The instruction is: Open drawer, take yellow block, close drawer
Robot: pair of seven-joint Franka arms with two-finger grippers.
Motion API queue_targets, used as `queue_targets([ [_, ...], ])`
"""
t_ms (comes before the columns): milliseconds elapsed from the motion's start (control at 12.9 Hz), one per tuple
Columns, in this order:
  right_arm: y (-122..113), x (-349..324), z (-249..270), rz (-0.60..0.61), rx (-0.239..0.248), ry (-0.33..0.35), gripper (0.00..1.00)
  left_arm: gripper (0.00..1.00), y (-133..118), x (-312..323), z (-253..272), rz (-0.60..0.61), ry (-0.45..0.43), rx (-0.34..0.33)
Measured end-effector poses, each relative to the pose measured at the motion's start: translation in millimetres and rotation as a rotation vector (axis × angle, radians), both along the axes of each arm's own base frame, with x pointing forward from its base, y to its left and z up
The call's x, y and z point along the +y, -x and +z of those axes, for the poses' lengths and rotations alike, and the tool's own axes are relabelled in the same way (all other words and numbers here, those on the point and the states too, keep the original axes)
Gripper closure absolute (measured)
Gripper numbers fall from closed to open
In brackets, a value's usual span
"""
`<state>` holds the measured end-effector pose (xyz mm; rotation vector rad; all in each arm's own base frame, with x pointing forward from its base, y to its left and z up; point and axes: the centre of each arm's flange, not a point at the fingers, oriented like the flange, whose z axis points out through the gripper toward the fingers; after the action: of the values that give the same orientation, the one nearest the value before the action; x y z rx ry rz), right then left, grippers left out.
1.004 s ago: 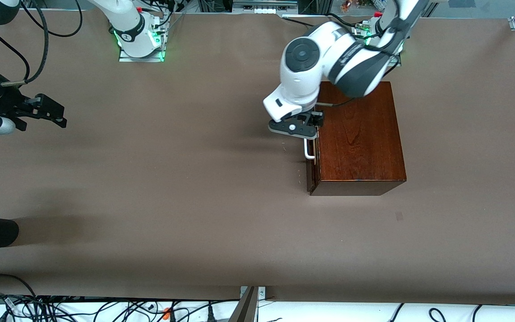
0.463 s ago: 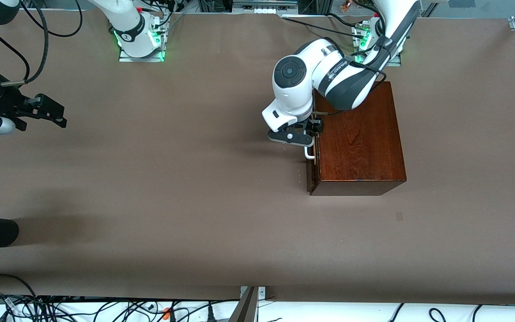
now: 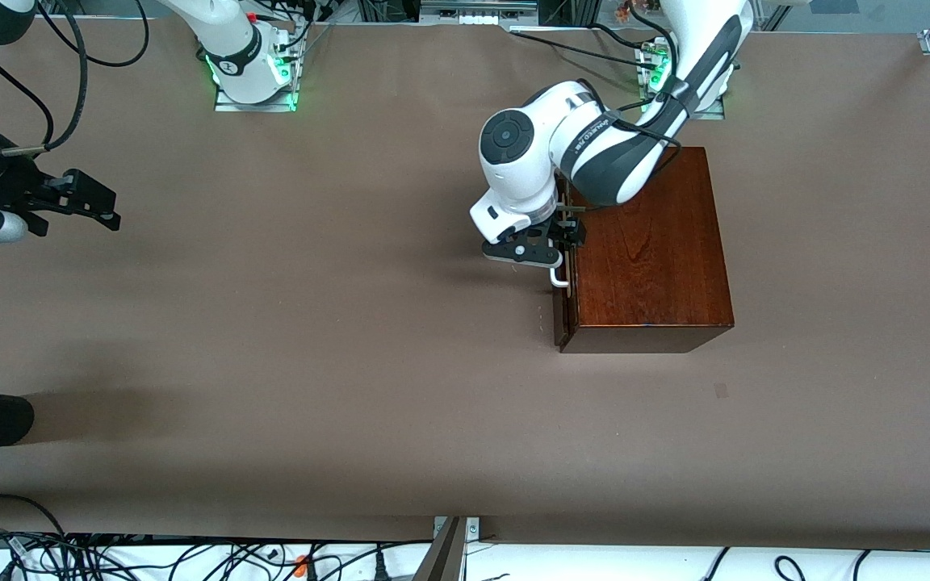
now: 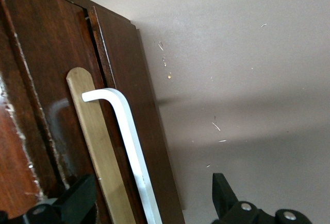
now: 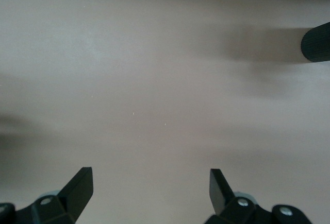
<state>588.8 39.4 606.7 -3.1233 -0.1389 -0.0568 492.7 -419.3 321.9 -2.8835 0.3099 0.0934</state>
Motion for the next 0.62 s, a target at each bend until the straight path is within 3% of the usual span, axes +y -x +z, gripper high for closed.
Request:
queue_targets([
  [618,0,0,0,0.000,0.000,0.000,0.00,0.00,7,-12,-22,0.020,0.002,0.005],
])
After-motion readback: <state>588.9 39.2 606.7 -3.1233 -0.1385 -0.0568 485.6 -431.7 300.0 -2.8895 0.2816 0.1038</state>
